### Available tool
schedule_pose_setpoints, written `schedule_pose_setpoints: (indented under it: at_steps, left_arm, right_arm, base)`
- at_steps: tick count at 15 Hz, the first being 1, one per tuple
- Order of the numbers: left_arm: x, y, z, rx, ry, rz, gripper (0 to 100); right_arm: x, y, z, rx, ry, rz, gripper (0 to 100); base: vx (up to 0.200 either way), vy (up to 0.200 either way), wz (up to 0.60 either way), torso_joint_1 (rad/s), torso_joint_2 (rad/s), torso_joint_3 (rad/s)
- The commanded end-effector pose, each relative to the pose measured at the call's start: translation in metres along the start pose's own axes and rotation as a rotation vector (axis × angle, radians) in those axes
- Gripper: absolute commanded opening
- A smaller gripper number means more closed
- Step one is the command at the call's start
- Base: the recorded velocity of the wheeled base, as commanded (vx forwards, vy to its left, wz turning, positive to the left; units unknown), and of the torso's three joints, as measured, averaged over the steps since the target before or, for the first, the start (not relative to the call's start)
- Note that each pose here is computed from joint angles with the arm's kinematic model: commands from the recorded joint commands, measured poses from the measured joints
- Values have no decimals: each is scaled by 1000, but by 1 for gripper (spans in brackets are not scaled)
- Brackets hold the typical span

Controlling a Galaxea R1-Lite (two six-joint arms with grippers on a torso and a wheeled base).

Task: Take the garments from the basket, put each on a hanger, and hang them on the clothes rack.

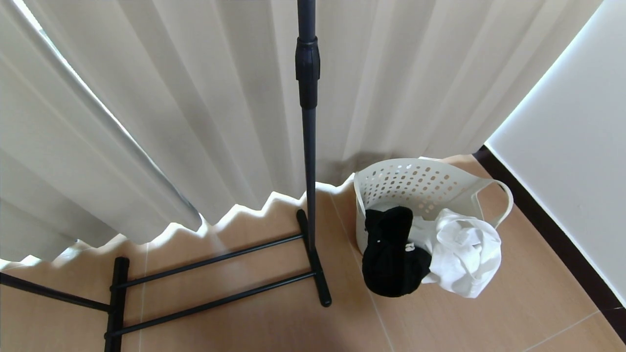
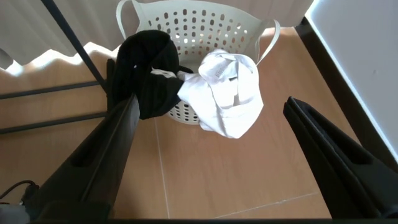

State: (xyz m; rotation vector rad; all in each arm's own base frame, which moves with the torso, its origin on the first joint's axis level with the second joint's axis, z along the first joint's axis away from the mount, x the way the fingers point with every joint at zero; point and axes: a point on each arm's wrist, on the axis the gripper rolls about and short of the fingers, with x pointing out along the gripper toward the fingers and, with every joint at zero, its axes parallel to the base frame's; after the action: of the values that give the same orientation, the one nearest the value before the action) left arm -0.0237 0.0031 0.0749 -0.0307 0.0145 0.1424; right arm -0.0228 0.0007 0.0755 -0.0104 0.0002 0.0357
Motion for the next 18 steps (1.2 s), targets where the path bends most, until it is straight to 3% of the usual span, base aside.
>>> schedule_pose_setpoints:
  at_steps: [1, 10, 16, 18]
  left_arm:
    - [0, 0, 0, 0, 2, 1, 100]
    - [0, 0, 0, 0, 2, 1, 100]
    - [0, 0, 0, 1, 2, 1, 100]
    - [0, 0, 0, 0, 1, 5, 100]
  right_arm:
    - [0, 0, 0, 0, 0, 1, 100]
    - [0, 0, 0, -2, 1, 1, 100]
    - [0, 0, 0, -2, 0, 1, 100]
    - [0, 0, 0, -38, 19, 25, 100]
  base:
    - [0, 0, 0, -2, 2, -207]
    - [0, 0, 0, 3, 4, -195]
    - [0, 0, 0, 1, 1, -59]
    - [0, 0, 0, 0, 5, -127]
